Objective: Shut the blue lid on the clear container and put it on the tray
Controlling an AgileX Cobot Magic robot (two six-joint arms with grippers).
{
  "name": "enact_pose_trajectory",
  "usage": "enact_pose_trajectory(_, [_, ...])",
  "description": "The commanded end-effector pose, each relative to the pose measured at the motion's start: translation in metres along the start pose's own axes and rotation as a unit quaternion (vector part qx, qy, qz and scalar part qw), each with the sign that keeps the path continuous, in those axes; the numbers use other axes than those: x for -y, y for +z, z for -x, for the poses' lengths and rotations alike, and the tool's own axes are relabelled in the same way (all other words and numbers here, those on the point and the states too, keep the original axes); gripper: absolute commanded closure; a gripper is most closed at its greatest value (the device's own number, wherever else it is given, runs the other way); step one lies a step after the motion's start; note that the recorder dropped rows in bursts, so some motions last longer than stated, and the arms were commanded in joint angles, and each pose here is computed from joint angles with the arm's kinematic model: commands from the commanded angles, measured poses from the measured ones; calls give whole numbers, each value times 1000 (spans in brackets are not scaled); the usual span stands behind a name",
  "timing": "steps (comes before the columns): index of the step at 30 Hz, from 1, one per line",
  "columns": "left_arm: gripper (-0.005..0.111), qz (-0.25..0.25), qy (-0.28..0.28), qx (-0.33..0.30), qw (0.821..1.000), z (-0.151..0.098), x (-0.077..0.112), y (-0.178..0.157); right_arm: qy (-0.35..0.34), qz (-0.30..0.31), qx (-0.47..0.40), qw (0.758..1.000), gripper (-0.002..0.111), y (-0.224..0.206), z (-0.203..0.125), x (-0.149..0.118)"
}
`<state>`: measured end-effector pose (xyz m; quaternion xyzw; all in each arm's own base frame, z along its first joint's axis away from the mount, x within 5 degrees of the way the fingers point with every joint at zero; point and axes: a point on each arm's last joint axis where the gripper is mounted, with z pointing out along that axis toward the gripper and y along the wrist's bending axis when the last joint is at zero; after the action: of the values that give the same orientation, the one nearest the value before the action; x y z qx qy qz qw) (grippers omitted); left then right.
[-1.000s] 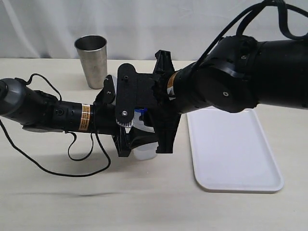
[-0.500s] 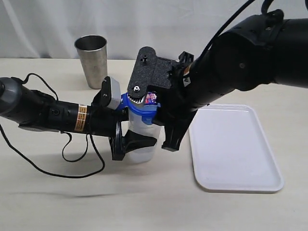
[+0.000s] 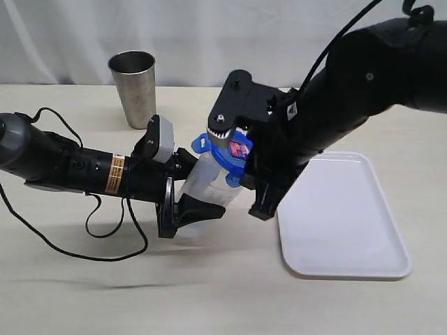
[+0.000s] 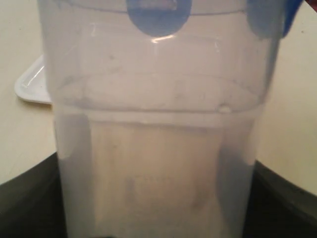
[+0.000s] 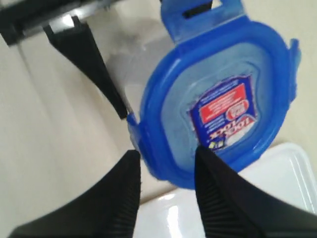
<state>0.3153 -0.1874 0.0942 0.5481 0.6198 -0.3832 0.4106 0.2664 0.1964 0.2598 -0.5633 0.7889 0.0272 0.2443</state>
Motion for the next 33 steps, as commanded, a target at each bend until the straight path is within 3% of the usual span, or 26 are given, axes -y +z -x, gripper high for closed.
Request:
enact_pose_trajectory(1, [107,-10,6,21,1000,7,2,-1,38,-2,72,997,66,-32,16,2])
enact_pose_trajectory(4, [107,-10,6,21,1000,7,2,-1,112,1,84,990,63,-45,18,11])
enact_pose_trajectory(8, [107,-10,6,21,1000,7,2,-1,281,24,106,953,63,-55,26,24])
enact_pose_trajectory(12, [107,-10,6,21,1000,7,2,-1,322,80,90,939,63,-43,47,24])
enact_pose_trajectory(16, [107,-11,6,20,1000,7,2,-1,362,14,23,932,63,-19,62,34])
enact_pose_trajectory(18, [107,-11,6,20,1000,7,2,-1,361,-13,-26,932,63,-5,66,35])
enact_pose_trajectory(23, [107,-7,4,23,1000,7,2,-1,344,-2,-64,937,63,18,73,23])
enact_pose_trajectory(27, [107,-7,5,23,1000,7,2,-1,341,1,-83,936,77,26,72,20])
enact_pose_trajectory(31, [107,-7,4,23,1000,7,2,-1,311,8,-129,942,78,35,71,5])
enact_pose_trajectory(33, [107,-10,3,21,1000,7,2,-1,295,-23,-158,942,78,47,70,-1])
